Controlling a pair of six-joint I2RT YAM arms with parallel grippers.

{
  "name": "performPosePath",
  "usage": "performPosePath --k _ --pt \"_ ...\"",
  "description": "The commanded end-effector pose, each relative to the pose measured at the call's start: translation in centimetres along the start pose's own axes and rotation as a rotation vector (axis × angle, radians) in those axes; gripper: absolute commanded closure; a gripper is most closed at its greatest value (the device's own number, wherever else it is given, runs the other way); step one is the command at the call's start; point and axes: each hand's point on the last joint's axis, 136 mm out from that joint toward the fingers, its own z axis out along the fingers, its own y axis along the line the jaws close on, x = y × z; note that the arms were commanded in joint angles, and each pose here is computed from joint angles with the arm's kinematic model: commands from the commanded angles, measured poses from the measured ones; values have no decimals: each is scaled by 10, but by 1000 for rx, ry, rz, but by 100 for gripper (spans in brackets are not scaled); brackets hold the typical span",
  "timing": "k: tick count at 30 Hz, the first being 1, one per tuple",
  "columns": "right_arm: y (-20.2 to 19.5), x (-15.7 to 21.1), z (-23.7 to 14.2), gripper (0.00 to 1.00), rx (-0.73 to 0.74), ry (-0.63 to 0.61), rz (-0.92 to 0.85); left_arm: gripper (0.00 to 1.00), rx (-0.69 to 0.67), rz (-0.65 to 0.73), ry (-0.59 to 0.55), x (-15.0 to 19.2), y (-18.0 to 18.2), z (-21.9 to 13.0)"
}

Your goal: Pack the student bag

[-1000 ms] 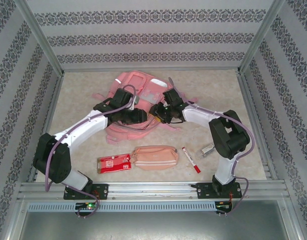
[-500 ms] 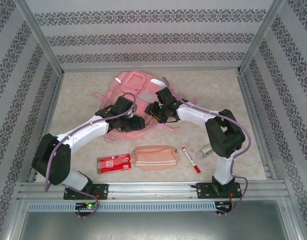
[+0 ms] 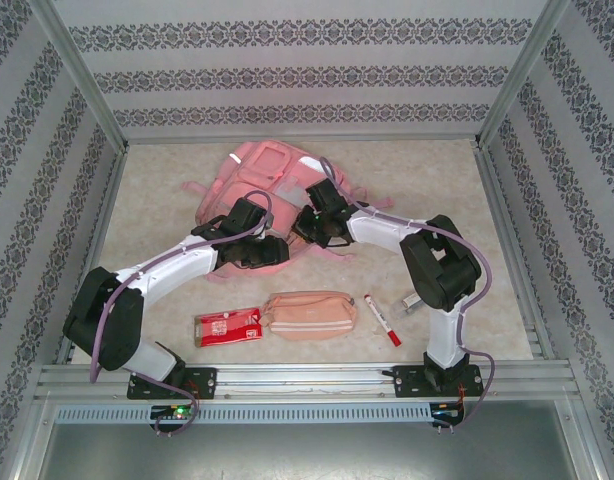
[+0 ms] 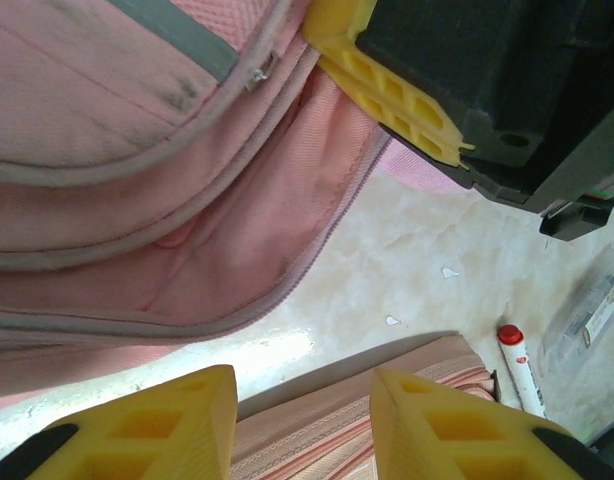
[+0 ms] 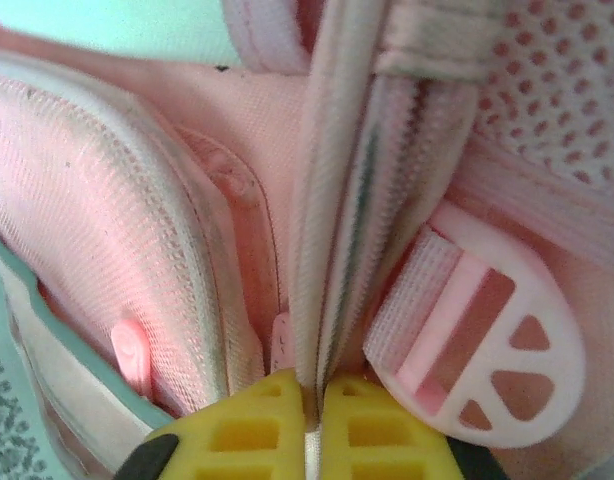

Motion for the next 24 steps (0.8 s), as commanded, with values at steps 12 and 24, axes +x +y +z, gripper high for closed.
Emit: performPosePath --k 12,24 --pt "84 0 -26 100 -282 49 -17 59 -117 91 -116 -28 3 -13" --pt "109 -1 -42 100 -372 45 8 59 -251 7 -129 -30 31 -6"
